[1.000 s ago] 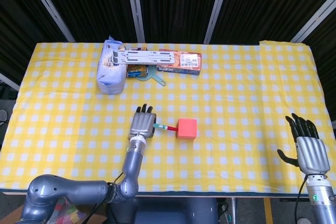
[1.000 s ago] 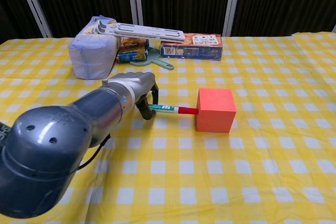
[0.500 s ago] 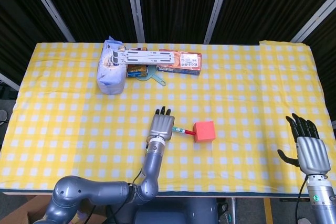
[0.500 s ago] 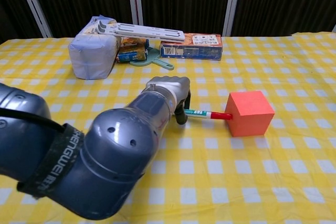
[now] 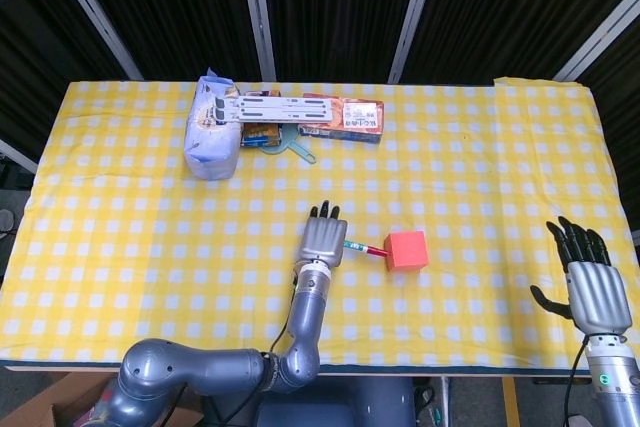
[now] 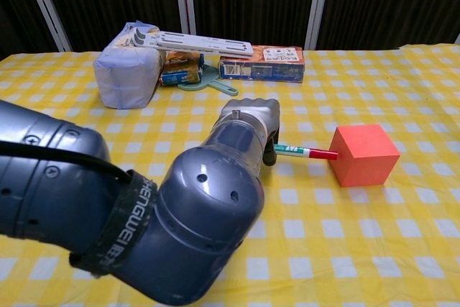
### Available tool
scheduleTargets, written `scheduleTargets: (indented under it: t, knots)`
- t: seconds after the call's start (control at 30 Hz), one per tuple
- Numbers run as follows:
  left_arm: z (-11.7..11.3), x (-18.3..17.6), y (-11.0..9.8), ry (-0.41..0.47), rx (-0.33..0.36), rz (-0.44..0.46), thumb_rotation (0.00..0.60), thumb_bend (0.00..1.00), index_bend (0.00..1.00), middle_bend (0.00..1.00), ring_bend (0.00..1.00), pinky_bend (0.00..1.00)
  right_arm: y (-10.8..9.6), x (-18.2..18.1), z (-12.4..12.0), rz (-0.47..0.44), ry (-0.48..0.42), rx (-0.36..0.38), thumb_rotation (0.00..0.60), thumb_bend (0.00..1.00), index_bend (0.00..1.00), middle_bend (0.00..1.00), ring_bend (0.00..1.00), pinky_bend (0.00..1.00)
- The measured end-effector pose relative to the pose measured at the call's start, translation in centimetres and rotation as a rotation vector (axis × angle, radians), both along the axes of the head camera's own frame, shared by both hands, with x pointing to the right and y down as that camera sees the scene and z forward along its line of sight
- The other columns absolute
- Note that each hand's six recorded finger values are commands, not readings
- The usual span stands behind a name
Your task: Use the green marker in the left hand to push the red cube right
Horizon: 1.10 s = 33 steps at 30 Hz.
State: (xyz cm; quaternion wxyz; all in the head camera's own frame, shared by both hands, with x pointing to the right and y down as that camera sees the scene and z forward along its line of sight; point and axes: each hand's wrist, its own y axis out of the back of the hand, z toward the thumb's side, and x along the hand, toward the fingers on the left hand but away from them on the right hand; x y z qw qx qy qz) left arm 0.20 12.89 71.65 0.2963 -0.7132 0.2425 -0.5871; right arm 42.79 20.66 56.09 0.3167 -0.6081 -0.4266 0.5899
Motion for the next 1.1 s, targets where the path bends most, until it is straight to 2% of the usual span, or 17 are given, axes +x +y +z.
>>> scheduleTargets:
  t: [0.13, 0.33, 0.5, 0.63, 0.87, 0.97, 1.1]
  knots:
    - [0.1, -2.1, -0.3, -0.029, -0.004, -0.008, 0.6, 0.53, 0.57, 0.12, 0.02, 0.12, 0.0, 0.1, -0.1, 0.003, 0.003, 0.003, 0.6, 0.3, 0.0, 0.0, 0.0, 0.0]
    - [-0.3, -6.5, -1.9, -0.06, 0.015, -0.05, 0.6, 0.53, 0.57, 0.12, 0.02, 0.12, 0.1, 0.1, -0.1, 0.004, 0.007, 0.003, 0.6, 0.3, 0.0, 0.0, 0.0, 0.0]
    - [-1.7, -11.7, -3.3, -0.09, 0.047, -0.066, 0.6, 0.53, 0.57, 0.12, 0.02, 0.12, 0.1, 0.1, 0.0, 0.006, 0.01, 0.0, 0.6, 0.3, 0.0, 0.0, 0.0, 0.0]
    - [-2.7, -16.2, -3.7, -0.119, 0.058, -0.08, 0.6, 0.52, 0.57, 0.12, 0.02, 0.12, 0.1, 0.0, 0.0, 0.005, 0.011, 0.0, 0.6, 0.3, 0.0, 0.0, 0.0, 0.0]
    - [-3.4, -24.7, -2.2, -0.167, 0.043, -0.114, 0.6, 0.5, 0.56, 0.12, 0.02, 0.12, 0.0, -0.1, 0.0, 0.006, 0.011, 0.004, 0.6, 0.3, 0.0, 0.0, 0.0, 0.0]
    - [-3.1, -26.5, -1.2, -0.163, 0.023, -0.123, 0.6, 0.48, 0.54, 0.12, 0.02, 0.12, 0.0, -0.1, 0.0, 0.004, 0.014, 0.005, 0.6, 0.3, 0.0, 0.0, 0.0, 0.0]
    - [-2.4, -27.9, 0.0, -0.16, -0.003, -0.129, 0.6, 0.39, 0.45, 0.09, 0.01, 0.11, 0.0, -0.1, 0.0, 0.006, 0.014, 0.009, 0.6, 0.3, 0.0, 0.0, 0.0, 0.0]
